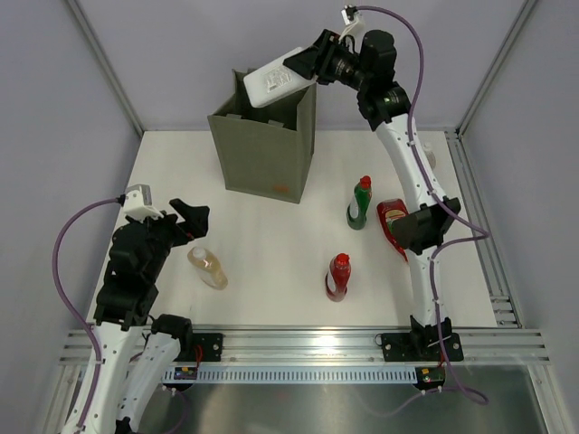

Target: Place the personal care products into the canvas bag

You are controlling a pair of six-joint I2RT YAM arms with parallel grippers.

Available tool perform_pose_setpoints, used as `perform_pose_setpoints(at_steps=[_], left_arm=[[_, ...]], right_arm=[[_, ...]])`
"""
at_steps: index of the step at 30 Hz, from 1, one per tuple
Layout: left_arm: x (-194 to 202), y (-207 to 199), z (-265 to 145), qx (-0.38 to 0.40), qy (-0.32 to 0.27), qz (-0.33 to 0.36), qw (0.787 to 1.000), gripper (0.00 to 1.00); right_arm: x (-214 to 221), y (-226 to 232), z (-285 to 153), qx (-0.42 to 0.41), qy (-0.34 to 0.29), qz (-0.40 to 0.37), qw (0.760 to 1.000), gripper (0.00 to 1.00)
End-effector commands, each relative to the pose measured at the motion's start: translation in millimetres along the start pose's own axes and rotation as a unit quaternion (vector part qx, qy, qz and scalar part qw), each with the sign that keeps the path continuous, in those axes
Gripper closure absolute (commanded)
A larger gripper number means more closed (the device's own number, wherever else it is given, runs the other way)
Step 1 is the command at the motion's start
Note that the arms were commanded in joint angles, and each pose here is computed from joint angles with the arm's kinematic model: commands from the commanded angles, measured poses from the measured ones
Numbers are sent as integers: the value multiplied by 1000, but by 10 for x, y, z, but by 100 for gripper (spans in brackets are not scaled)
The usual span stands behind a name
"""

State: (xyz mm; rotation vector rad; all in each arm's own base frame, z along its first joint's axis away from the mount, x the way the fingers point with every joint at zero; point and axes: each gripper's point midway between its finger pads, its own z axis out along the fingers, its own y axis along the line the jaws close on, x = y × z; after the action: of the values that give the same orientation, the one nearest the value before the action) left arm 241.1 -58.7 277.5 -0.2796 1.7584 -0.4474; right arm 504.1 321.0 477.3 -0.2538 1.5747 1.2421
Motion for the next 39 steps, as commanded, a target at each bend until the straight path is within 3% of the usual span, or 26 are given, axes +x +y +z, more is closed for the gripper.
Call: perform_pose_setpoints(at_steps=[1, 6, 11, 19, 23, 26, 27, 28, 30, 34, 39], left_arm=[[-168, -8, -82, -7, -29, -8, 1000, 1], [-146, 59, -133, -21, -30, -6, 999, 1], [-52, 59, -168, -11, -21, -2, 1000, 1], [167, 227, -292, -58, 16, -48, 997, 1], [192, 289, -382, -83, 7, -107, 991, 1], [209, 280, -447, -80, -3, -147, 986, 1], [211, 280, -480, -81, -9, -168, 982, 1], [232, 291, -489, -83, -9, -178, 980, 1], [295, 360, -524, -107, -6, -212, 971, 1], [433, 432, -540, -145, 26, -238, 960, 1], [650, 491, -510, -193, 93, -241, 947, 1]], right_arm=[[-449, -49, 130, 5, -112, -73, 991, 100], [-8, -79, 282, -30, -51, -148, 987, 100], [466, 89, 167, -120, 42, -240, 963, 100], [1318, -161, 128, -126, 174, -326, 921, 97], [1628, -356, 160, -115, 215, -320, 916, 86], [1714, -450, 197, -103, 222, -326, 913, 68], [1736, -454, 213, -102, 223, -329, 912, 61], [1745, -512, 238, -93, 223, -337, 910, 46], [1762, -558, 271, -86, 222, -342, 909, 27], [1695, -658, 329, -62, 212, -354, 909, 15], [1487, -576, 347, -52, 185, -365, 911, 11]])
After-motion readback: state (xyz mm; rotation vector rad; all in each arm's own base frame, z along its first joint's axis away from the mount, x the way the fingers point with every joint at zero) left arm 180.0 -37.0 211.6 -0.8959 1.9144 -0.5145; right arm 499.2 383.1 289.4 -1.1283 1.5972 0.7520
